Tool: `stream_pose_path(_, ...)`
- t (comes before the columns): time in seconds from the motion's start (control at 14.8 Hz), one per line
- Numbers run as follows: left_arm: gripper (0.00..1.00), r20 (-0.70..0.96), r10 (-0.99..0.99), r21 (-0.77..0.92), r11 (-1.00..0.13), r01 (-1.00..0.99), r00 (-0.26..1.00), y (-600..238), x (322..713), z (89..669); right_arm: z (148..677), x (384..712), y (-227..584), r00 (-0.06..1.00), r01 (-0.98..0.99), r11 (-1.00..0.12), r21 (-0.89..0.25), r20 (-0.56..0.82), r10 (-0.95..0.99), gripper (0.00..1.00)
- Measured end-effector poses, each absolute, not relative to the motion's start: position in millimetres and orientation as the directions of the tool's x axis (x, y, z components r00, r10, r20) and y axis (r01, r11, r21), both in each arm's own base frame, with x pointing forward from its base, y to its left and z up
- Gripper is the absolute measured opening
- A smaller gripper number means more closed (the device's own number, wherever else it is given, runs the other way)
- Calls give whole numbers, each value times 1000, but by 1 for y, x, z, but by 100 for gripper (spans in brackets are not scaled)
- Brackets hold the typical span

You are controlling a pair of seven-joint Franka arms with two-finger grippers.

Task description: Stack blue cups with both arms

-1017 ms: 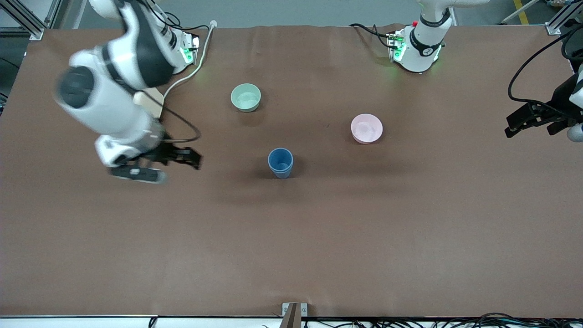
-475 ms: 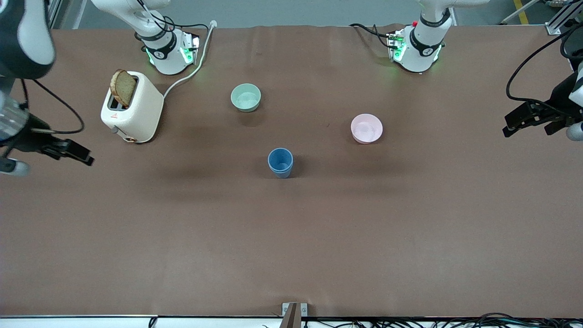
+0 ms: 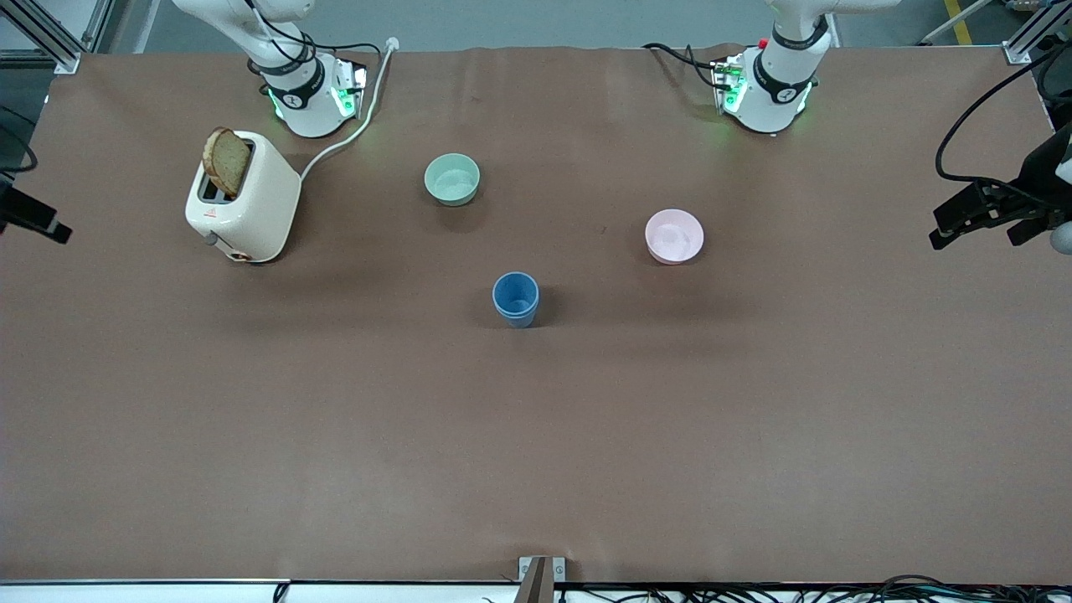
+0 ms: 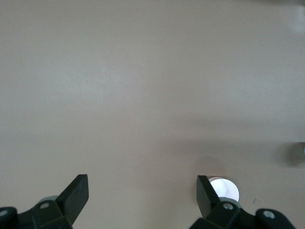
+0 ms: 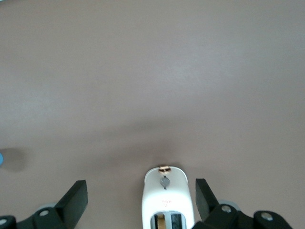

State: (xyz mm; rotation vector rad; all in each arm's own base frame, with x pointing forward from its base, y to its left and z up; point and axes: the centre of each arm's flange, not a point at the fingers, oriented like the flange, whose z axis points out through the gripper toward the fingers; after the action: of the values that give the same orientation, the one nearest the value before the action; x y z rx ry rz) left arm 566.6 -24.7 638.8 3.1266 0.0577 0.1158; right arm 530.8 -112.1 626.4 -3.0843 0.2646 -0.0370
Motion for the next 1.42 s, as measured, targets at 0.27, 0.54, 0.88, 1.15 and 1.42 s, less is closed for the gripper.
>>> stream_pose_path(0.27,100,74,35,14,-999,34,997,-26,566,639,657,506,-107,991,-130,-991,-42,31,-132,100)
stream_pose_path(0.54,100,74,35,14,-999,34,997,-26,566,639,671,502,-106,996,-77,-996,-39,37,-78,100)
stream_pose_path(0.88,100,74,34,14,-999,34,997,-26,566,639,676,512,-104,998,-48,-998,-31,36,-49,100)
stream_pose_path(1.15,100,74,33,14,-999,32,997,-27,566,639,665,518,-103,1000,-28,-999,-32,10,-28,100)
stream_pose_path(1.42,100,74,32,14,-999,31,997,-28,566,639,664,518,-103,1000,-24,-999,-33,5,-24,100)
